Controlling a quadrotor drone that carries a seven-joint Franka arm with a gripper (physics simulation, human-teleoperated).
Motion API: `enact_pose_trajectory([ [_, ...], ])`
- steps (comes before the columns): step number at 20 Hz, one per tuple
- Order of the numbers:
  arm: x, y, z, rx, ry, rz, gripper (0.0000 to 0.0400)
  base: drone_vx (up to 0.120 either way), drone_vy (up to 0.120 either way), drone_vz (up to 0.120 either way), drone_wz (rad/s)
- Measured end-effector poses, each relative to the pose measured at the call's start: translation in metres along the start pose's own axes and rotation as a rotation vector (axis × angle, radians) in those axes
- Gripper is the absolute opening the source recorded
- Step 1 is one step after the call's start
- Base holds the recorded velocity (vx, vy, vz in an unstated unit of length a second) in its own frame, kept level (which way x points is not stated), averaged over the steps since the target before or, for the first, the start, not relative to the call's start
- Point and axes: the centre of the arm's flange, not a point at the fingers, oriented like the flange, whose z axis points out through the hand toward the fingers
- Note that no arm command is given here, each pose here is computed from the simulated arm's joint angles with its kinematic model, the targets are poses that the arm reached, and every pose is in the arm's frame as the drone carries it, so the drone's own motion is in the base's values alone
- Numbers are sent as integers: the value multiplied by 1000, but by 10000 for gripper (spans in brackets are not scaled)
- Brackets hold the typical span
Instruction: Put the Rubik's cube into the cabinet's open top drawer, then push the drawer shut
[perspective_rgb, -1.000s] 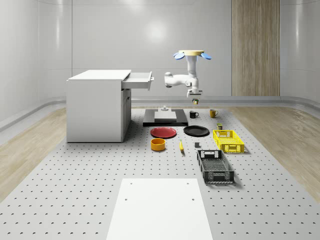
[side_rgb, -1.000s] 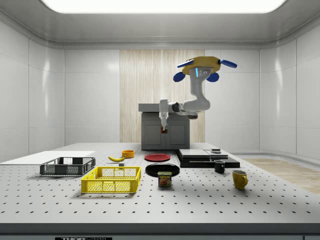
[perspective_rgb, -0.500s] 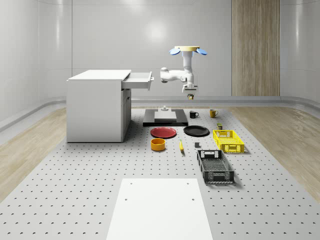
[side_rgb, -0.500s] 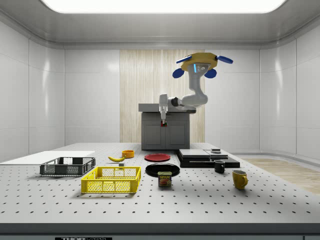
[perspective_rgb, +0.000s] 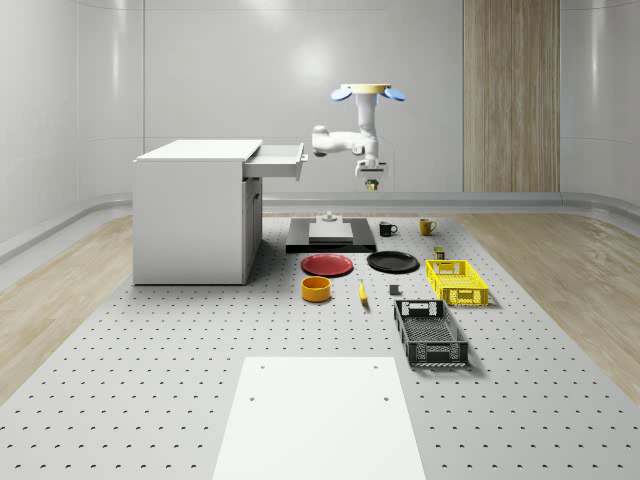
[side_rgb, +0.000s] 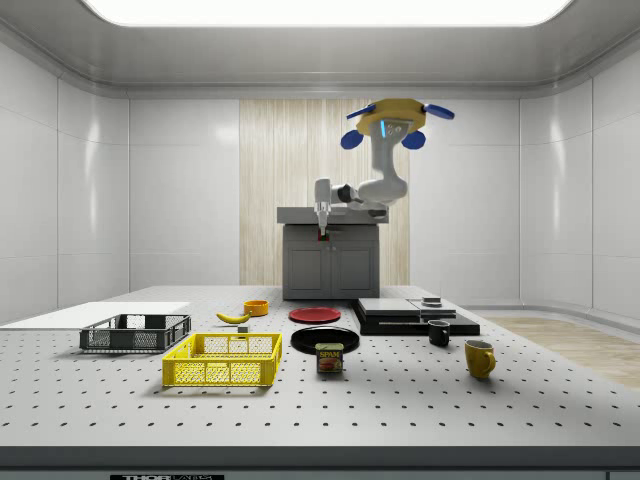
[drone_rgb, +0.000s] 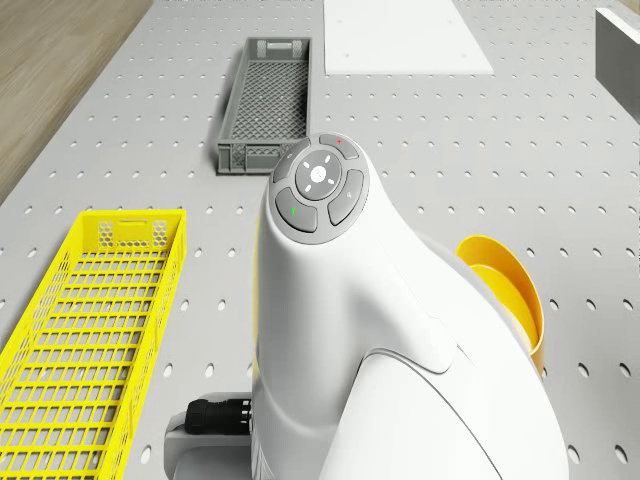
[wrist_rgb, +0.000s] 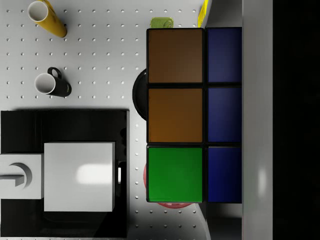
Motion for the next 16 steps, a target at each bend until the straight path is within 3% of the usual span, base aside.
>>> enact_pose_trajectory([
  [16, 0, 0, 0, 0, 0, 0, 325, 0, -120, 120, 0],
])
